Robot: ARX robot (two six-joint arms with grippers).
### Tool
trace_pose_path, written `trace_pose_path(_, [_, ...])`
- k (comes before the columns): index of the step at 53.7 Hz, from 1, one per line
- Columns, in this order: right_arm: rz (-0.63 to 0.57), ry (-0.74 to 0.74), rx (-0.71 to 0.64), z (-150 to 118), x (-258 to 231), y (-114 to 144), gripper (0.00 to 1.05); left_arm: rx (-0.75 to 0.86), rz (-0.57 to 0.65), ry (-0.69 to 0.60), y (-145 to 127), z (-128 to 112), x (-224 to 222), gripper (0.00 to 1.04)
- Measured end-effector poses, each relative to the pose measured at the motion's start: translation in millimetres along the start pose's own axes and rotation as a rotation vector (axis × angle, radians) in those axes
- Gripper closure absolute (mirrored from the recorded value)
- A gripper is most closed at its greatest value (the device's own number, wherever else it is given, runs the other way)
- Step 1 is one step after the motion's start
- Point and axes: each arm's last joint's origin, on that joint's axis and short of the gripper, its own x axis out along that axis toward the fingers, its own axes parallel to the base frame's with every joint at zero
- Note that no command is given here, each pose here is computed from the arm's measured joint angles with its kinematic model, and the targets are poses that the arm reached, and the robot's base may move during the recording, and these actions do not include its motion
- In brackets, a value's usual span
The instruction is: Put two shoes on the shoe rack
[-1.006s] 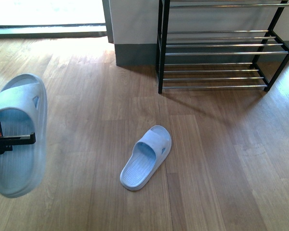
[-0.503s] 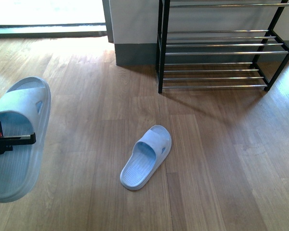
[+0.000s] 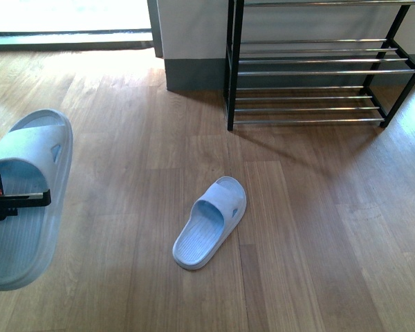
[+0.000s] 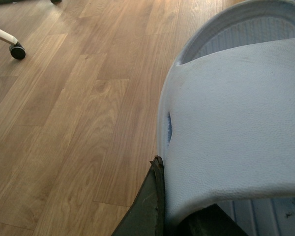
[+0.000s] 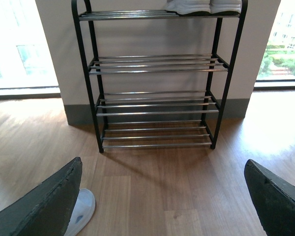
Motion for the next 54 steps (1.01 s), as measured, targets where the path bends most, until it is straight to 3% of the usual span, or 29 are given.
trace_pose_path(24, [0.000,0.000,0.000,0.0,0.0,0.0,0.09,0.003,0.000,0.008,0.6,-1.7,-1.8,1.03])
trace_pose_path(27, [0.000,-0.002,-0.001,0.1,0.0,0.0,0.09,-0.003,0.049,0.129,-2.4,2.1,-23.9,1.03])
trace_pose_path(29, [0.002,-0.001,0.000,0.1,0.0,0.0,0.09,0.024,0.133,0.232,-4.7,7.6,-67.8,1.03])
trace_pose_path(32, [0.003,0.000,-0.001,0.0,0.0,0.1,0.09,0.021,0.131,0.266,-5.9,25.7,-112.5,1.03])
trace_pose_path(36, [0.002,0.000,0.000,0.0,0.0,0.0,0.09,-0.021,0.138,0.257,8.2,59.5,-142.4,1.03])
trace_pose_path(41, [0.001,0.000,0.000,0.0,0.0,0.0,0.09,-0.091,0.203,0.209,49.4,89.3,-195.7,1.03])
trace_pose_path(46, [-0.001,0.000,0.000,0.0,0.0,0.0,0.09,-0.171,0.229,0.118,68.9,93.0,-221.9,1.03])
trace_pose_path(54, [0.003,0.001,0.000,-0.1,0.1,0.1,0.09,-0.169,0.258,0.098,69.7,89.3,-220.4,1.03])
